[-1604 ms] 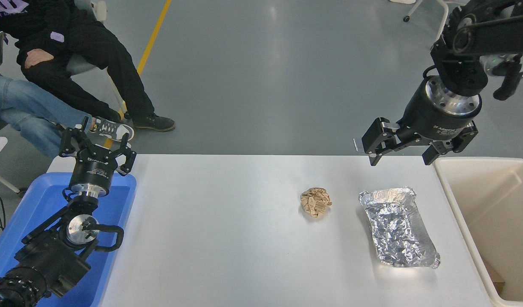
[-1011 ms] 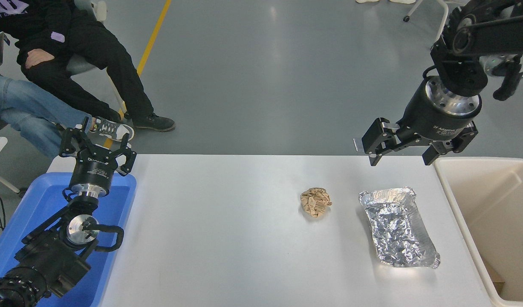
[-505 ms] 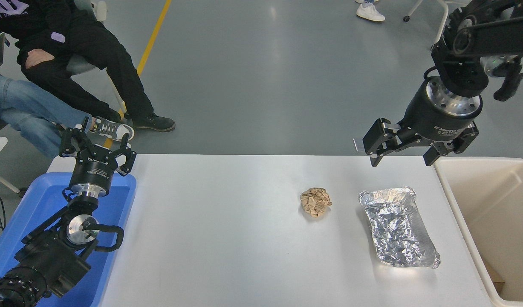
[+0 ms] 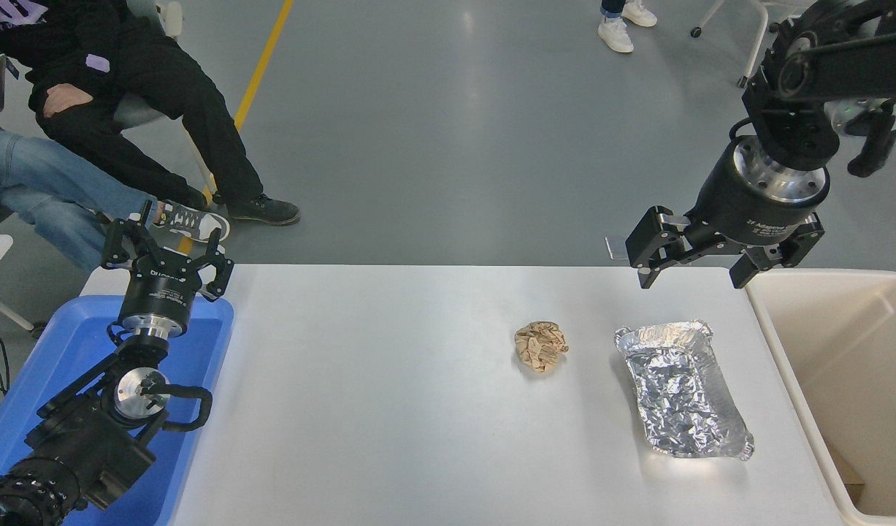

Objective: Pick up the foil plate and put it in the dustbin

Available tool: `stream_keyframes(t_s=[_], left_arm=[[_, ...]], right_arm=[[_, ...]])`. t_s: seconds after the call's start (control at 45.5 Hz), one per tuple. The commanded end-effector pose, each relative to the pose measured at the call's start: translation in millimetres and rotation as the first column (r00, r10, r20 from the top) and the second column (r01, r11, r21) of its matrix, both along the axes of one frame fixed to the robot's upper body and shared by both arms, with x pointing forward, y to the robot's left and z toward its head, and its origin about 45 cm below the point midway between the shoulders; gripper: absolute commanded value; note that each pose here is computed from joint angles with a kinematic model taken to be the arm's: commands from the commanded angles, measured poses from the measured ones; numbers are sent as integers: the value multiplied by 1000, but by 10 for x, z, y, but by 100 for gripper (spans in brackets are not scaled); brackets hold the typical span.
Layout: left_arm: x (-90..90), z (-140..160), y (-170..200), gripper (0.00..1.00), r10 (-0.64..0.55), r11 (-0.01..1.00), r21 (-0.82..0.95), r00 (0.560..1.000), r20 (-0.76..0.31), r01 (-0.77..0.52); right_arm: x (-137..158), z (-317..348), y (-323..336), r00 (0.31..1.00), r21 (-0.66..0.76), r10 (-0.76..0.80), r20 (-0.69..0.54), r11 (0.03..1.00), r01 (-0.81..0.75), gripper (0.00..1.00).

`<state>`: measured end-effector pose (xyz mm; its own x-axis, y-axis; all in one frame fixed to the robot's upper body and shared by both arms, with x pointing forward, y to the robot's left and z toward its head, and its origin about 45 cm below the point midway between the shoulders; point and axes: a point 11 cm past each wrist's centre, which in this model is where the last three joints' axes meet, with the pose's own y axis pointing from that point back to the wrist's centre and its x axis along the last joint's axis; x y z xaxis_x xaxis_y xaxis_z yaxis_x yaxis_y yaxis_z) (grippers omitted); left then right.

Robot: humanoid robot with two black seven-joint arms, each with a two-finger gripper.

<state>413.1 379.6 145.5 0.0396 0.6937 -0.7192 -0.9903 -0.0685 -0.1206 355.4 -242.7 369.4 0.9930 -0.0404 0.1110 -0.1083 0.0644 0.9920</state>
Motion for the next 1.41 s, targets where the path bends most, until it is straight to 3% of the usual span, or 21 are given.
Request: stream_keyframes(t_s=[0.0,0.22,0.396,0.593,0.769,1.011,1.385], left_arm=[[0,0,0,99,0,1000,0,1000,0,0],[-1,-2,-2,99,-1,1000,1,1000,-1,1],[-1,-2,-2,99,-1,1000,1,1000,-1,1],[0,-5,-9,99,-2,1000,0,1000,-1,2],[0,-3,-7,99,-1,1000,-1,1000,0,1],[0,-3,-7,99,-1,1000,-1,1000,0,1],[0,-3,-7,99,-1,1000,-1,1000,0,1]], right_arm=[[-79,-293,-123,996,16,-50,-78,999,51,100],[82,-577,-551,980,15,-154,124,988,153,100],[113,-894,-769,978,-112,-11,207,993,35,97],[-52,-1574,-994,982,-174,143,120,977,-121,97],[-145,-1969,-1186,990,-156,87,106,985,-70,97],[-130,-2509,-1326,981,-113,-12,192,993,34,96],[-164,-2779,-1675,965,-166,-65,254,980,110,96]])
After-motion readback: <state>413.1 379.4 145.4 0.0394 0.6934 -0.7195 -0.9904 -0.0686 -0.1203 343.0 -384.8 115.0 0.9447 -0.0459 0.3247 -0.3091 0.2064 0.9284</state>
